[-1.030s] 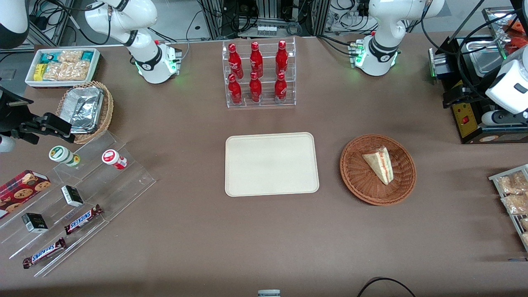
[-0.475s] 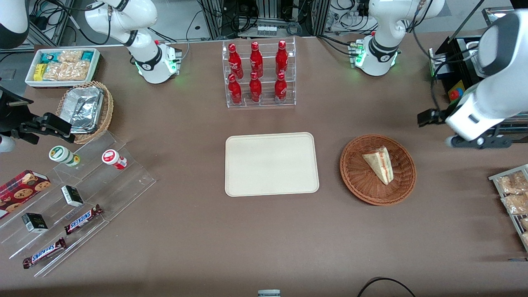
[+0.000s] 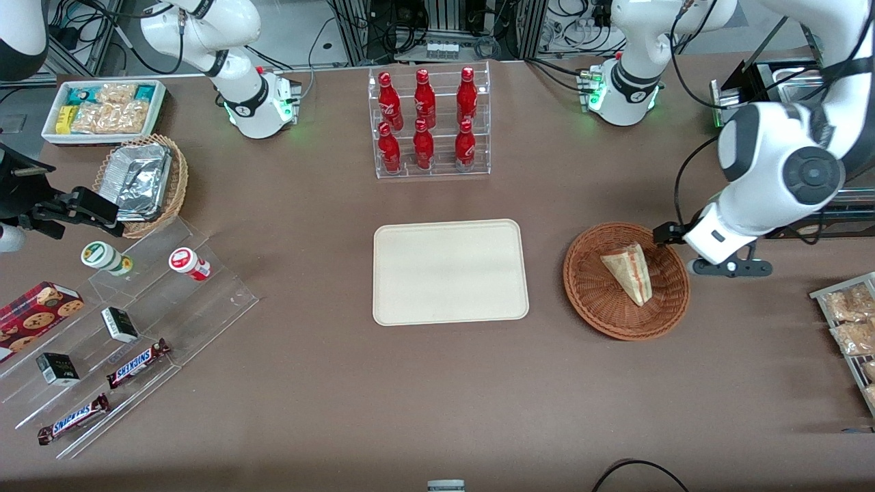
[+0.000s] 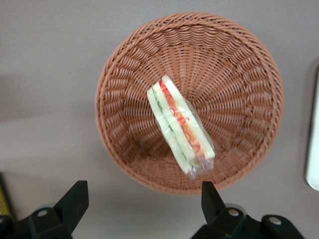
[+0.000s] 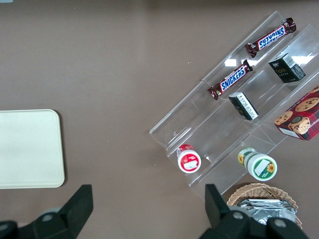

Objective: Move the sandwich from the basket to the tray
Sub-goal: 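Move the left gripper over the wicker basket and lower onto the sandwich, then close the left gripper on the wrapped sandwich and lift it, then carry the sandwich with the left gripper over the cream tray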

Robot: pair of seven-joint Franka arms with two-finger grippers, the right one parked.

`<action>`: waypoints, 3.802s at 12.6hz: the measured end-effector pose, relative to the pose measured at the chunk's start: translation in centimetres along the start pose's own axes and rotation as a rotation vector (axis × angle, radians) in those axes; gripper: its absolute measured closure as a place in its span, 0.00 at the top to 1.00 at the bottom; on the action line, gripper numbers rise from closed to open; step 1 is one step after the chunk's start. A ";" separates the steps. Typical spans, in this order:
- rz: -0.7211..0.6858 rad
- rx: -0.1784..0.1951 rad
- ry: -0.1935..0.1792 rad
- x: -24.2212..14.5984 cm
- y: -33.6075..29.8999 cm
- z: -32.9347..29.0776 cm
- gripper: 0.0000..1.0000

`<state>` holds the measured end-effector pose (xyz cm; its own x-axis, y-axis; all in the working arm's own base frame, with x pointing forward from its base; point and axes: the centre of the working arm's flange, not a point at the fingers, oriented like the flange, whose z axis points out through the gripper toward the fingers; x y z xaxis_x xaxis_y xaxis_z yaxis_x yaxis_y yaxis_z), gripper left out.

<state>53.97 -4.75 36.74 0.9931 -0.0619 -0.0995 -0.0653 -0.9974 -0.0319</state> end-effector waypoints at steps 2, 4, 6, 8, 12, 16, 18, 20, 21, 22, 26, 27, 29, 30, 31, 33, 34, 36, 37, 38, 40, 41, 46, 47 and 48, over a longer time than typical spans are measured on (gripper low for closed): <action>-0.037 -0.005 0.032 -0.6 0.1 2.4 1.00; -0.178 -0.009 0.032 -1.0 1.0 3.1 1.00; -0.355 -0.012 0.041 -1.1 3.2 3.2 1.00; -0.532 -0.021 0.054 -1.1 4.9 3.9 1.00; -0.629 -0.033 0.065 -1.2 5.5 7.6 1.00; -0.636 -0.018 0.029 -1.4 5.4 11.1 0.99; -0.638 -0.016 0.025 -1.4 5.3 11.4 0.81; -0.639 -0.017 0.027 -1.3 5.3 11.2 0.56; -0.639 -0.017 0.028 -1.2 5.2 10.9 0.45; -0.640 -0.013 0.020 -1.0 5.2 10.4 0.37; -0.596 0.036 -0.070 0.6 5.8 5.2 0.24; -0.549 0.042 -0.086 0.9 6.5 3.7 0.23; -0.452 0.039 -0.085 0.8 9.4 2.6 0.21; -0.407 0.037 -0.086 0.5 11.6 2.6 0.21; -0.362 0.033 -0.085 0.5 14.1 2.7 0.21; -0.279 0.014 -0.079 0.8 19.1 2.4 0.15; -0.246 0.008 -0.082 0.9 21.5 2.3 0.15; -0.228 0.002 -0.086 1.0 26.4 2.8 0.15; -0.231 0.002 -0.088 0.7 28.9 3.4 0.15; -0.231 0.002 -0.090 0.3 31.4 3.9 0.15; -0.231 0.002 -0.093 -0.6 35.9 4.9 0.14; -0.228 0.001 -0.094 -1.0 37.7 5.4 0.14; -0.225 0.027 -0.052 -2.0 44.0 7.3 0.14; -0.224 0.034 -0.039 -2.0 44.7 7.9 0.14; -0.225 0.031 -0.030 -2.0 45.5 8.5 0.14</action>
<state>48.21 -49.66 26.99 0.9798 0.1634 -0.1156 0.1539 -0.9842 -0.0872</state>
